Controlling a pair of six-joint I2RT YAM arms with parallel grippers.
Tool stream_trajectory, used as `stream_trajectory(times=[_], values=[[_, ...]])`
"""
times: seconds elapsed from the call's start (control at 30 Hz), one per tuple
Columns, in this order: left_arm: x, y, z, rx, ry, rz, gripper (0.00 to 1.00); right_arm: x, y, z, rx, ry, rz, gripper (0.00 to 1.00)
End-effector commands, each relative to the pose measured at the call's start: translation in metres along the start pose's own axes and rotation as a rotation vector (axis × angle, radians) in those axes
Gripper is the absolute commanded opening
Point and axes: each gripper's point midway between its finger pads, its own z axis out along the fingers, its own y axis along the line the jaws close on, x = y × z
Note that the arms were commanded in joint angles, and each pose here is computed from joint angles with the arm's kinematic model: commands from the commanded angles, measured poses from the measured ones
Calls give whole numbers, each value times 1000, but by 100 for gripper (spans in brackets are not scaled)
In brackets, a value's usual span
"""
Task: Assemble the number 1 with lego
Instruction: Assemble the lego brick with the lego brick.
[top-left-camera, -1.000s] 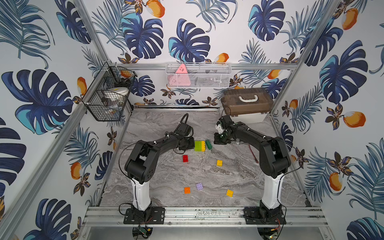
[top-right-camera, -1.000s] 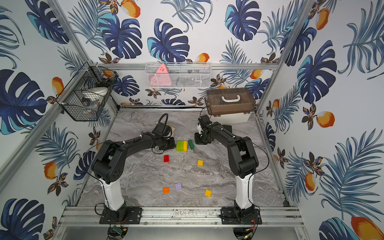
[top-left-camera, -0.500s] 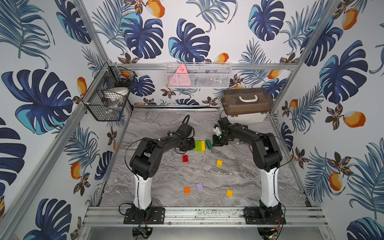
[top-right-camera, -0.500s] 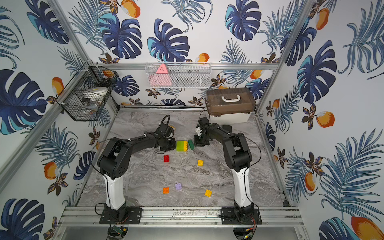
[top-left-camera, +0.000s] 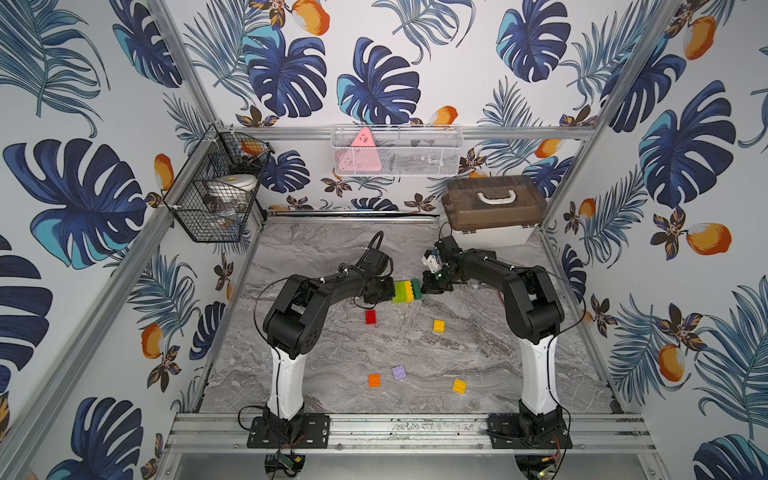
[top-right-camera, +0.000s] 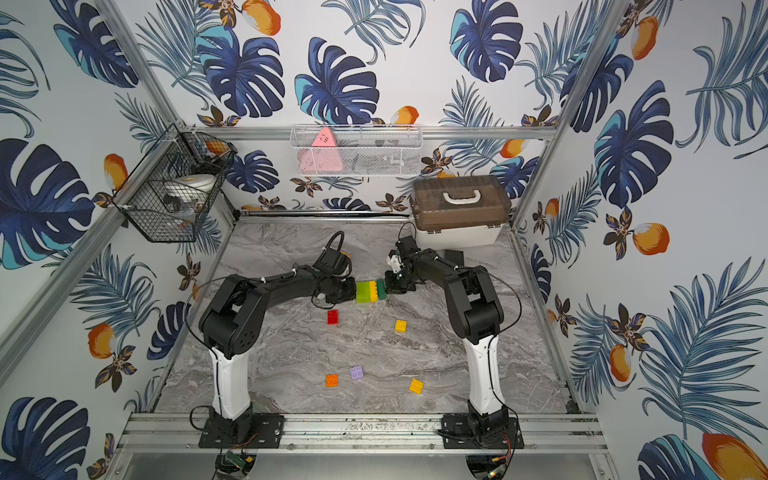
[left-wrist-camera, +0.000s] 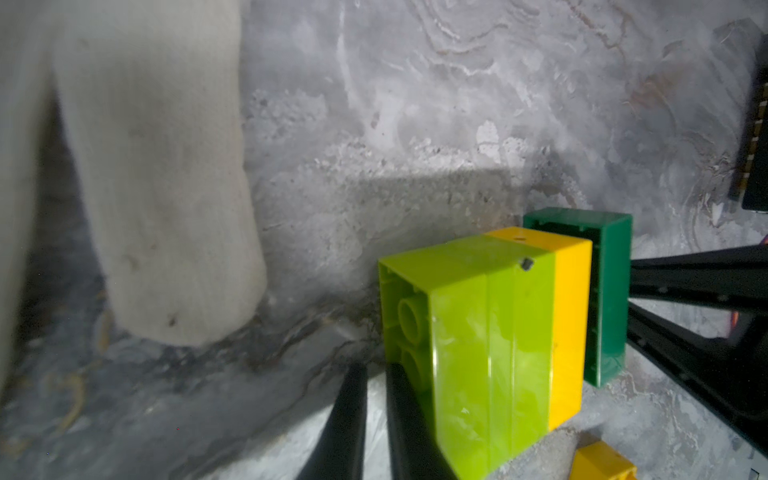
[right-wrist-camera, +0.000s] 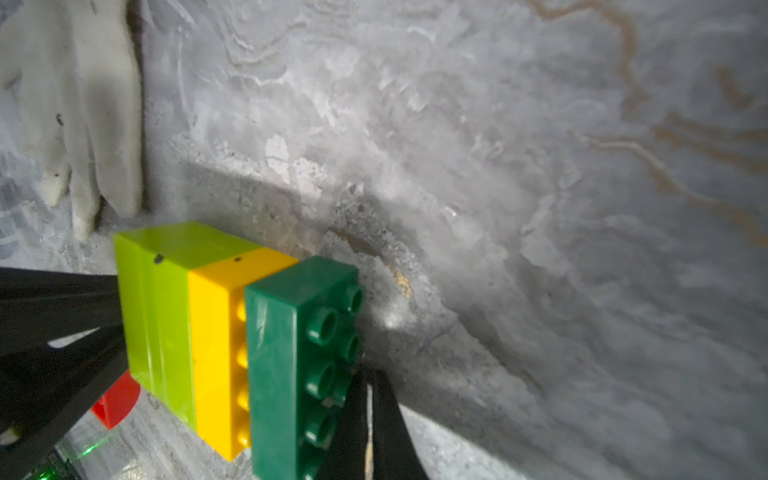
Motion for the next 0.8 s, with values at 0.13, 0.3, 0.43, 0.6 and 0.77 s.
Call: stream_trajectory(times=[0.13,0.3,0.43,0.6,0.77], values=[[-1,-4,2,9,-5,0,19,-2,9,4,-25,-9,-5,9],[-3,-7,1,20,-9,2,20,0,14,4,-10,-4,-25,8],[-3,-9,2,24,-7,2,20,3,18,3,25,3,-53,6],[-2,-7,0,13,-5,15,20,7,13,0,84,15,-69,6],[0,-4,-2,3,-3,19,20,9,8,-4,119,22,-73,6]])
